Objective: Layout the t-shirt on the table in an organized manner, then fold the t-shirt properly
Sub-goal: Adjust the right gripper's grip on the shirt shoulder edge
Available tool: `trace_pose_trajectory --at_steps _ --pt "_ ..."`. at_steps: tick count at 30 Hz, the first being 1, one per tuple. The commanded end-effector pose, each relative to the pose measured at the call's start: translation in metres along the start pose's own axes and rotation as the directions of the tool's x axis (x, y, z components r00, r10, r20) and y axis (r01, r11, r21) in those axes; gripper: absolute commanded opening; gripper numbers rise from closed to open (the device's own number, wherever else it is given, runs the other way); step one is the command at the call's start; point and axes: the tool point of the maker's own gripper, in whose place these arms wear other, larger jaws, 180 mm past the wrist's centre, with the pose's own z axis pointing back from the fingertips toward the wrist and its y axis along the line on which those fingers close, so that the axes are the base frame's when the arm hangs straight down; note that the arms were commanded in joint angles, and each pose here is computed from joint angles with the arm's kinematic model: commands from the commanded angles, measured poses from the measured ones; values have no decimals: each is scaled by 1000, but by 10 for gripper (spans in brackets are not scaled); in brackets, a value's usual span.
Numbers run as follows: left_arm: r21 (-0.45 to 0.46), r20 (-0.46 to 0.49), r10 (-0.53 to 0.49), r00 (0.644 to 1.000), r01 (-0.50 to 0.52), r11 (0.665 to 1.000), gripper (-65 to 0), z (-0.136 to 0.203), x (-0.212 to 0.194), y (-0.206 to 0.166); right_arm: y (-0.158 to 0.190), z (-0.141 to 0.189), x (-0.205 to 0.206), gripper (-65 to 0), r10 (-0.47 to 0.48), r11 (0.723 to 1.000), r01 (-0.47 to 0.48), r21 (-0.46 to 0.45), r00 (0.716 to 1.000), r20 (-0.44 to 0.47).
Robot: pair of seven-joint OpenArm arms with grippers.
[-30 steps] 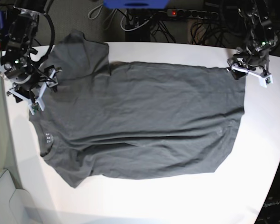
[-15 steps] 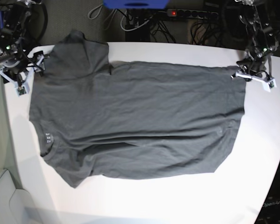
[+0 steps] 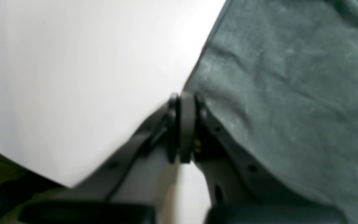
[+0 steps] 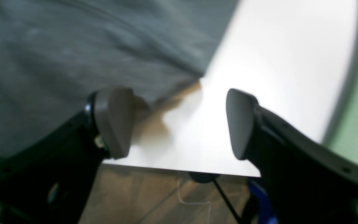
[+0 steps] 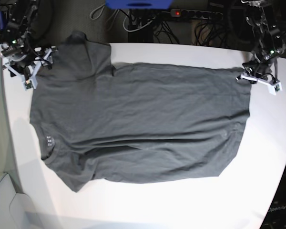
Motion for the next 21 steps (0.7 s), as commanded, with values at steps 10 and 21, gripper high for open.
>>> trace_pose_trajectory --at_steps 10,21 --pt "0 -35 -2 999 2 1000 -647 0 -6 0 11 2 -1 -190 -14 1000 14 15 1000 13" --pt "4 -39 -6 999 6 1000 -647 1 -8 2 21 -2 -2 -190 -25 999 24 39 1000 10"
